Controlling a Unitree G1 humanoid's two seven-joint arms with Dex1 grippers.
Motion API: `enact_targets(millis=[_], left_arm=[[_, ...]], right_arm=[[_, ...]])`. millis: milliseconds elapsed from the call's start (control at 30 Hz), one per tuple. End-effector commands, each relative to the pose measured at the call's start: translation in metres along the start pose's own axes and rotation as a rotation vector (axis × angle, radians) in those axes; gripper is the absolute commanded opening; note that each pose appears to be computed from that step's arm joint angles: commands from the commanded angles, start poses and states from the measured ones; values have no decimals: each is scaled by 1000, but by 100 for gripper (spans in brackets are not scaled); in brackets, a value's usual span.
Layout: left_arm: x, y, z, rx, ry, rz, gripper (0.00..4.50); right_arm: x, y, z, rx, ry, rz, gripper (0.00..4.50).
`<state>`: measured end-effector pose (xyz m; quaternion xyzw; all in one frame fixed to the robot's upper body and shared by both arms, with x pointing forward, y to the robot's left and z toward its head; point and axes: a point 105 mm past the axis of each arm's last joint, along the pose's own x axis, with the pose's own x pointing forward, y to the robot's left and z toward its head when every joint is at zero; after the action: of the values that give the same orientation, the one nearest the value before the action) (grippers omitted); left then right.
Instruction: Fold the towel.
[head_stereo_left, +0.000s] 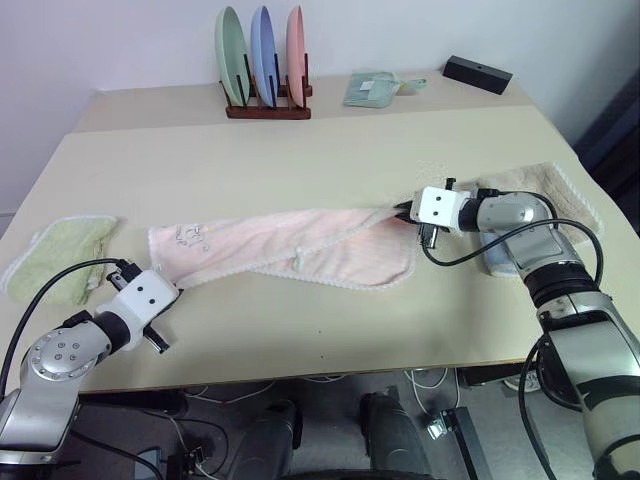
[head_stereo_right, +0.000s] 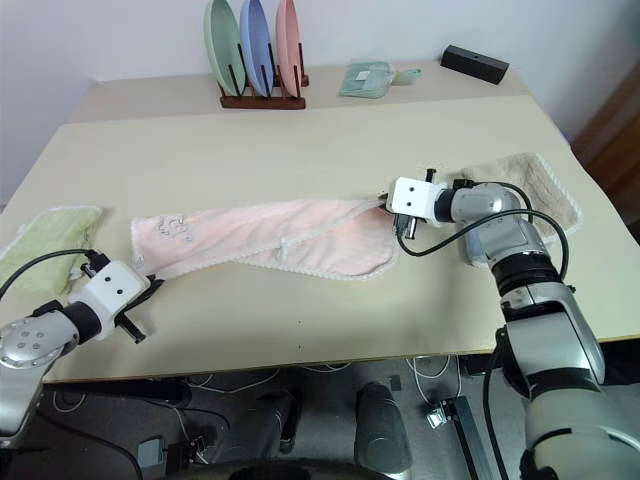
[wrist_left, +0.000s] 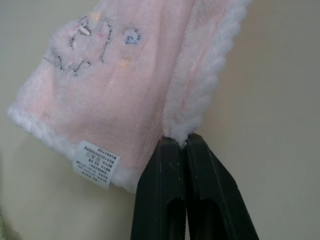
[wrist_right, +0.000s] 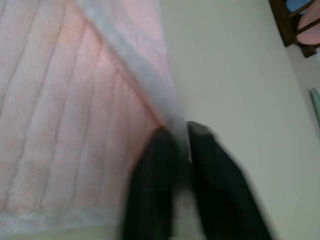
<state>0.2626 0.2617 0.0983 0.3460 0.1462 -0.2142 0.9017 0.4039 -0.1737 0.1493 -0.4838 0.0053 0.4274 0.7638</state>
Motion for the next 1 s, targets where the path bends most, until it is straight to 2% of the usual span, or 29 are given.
enact_targets(millis=[33, 200, 300, 400, 433, 533, 633, 700, 833, 1000], left_arm=[[-2, 7, 4, 14, -12, 23, 0], [-1, 16, 11, 12, -42, 54, 0], [10, 47, 33, 10, -129, 161, 0], [18, 122, 77, 14, -262, 417, 0], [18, 138, 86, 10, -288, 468, 0], [-2, 205, 132, 12, -415, 697, 0], [-22, 238, 159, 11, -502, 778, 0], [-26, 240, 161, 50, -497, 739, 0], [-24, 215, 137, 78, -450, 576, 0], [-32, 151, 74, 23, -291, 318, 0]], right_arm=[[-8, -14, 6, -48, -7, -62, 2], [-14, -29, 10, -105, 10, -124, 2], [-23, -62, 18, -153, 30, -259, 2], [-45, -122, 41, -206, 45, -499, 2], [-50, -134, 46, -216, 48, -550, 2], [-80, -181, 78, -285, 36, -751, 2], [-98, -201, 102, -318, -9, -827, 2], [-100, -199, 113, -313, -74, -790, 2], [-88, -171, 111, -291, -149, -604, 2], [-72, -90, 76, -160, -134, -228, 2]])
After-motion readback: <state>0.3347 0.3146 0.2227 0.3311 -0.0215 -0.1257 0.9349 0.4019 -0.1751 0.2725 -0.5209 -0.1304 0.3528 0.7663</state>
